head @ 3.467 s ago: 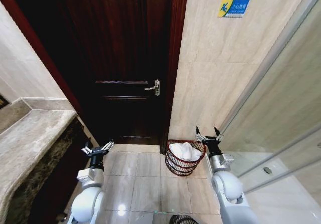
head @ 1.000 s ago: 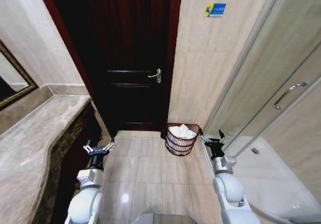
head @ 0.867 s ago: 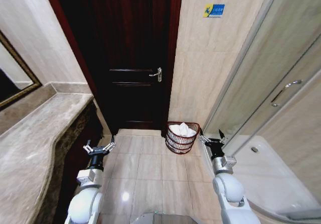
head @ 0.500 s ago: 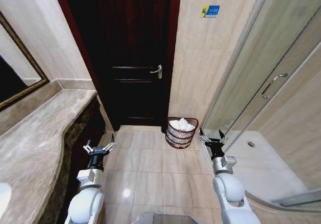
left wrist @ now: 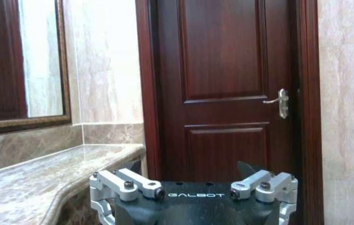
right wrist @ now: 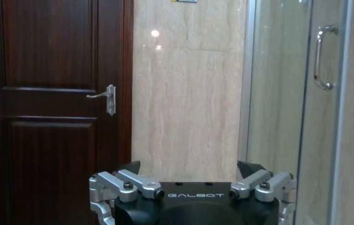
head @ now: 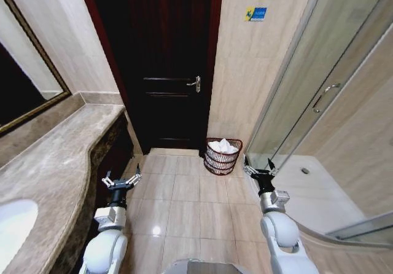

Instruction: Discard the used towel into the hamper.

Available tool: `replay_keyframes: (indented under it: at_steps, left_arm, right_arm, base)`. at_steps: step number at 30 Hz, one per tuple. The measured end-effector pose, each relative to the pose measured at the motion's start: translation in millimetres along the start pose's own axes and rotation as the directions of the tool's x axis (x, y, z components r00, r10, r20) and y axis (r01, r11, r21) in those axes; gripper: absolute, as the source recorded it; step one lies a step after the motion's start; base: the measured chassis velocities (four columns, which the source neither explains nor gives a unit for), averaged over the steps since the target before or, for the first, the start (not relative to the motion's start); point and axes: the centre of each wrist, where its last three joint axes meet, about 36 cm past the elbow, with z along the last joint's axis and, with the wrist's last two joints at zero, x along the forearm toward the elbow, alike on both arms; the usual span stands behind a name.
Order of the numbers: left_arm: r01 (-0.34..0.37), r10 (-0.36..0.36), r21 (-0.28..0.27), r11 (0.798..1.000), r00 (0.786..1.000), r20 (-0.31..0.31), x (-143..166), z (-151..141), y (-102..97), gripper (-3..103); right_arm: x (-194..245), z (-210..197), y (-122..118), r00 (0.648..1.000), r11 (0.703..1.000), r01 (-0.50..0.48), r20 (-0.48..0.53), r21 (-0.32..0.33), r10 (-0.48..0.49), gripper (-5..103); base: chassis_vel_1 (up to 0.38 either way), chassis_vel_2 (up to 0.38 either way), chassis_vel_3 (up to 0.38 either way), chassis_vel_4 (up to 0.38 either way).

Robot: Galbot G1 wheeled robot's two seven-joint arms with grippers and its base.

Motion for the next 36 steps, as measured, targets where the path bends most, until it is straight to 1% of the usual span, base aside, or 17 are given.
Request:
replay_keyframes:
  at_steps: [10,22,36]
  left_arm:
    - [0.000,0.000,0.000,1.000,1.000,0.000,0.0,0.0,0.0,100]
    - [0.000,0.000,0.000,1.000,1.000,0.000,0.0,0.0,0.0,100]
    - [0.000,0.000,0.000,1.000,1.000,0.000,0.0,0.0,0.0,100]
  right_arm:
    - [0.0,0.0,0.0,1.000,1.000,0.000,0.000,0.000,0.000,100]
    - [0.0,0.0,0.0,1.000,1.000,0.000,0.000,0.000,0.000,100]
    - [0.0,0.0,0.0,1.000,1.000,0.000,0.000,0.000,0.000,100]
  base:
    - [0.120,-0.105,-0.104,0.107]
    - [0.058,-0.067,-0.067,0.067]
    - [0.103,-0.086,-0.095,0.101]
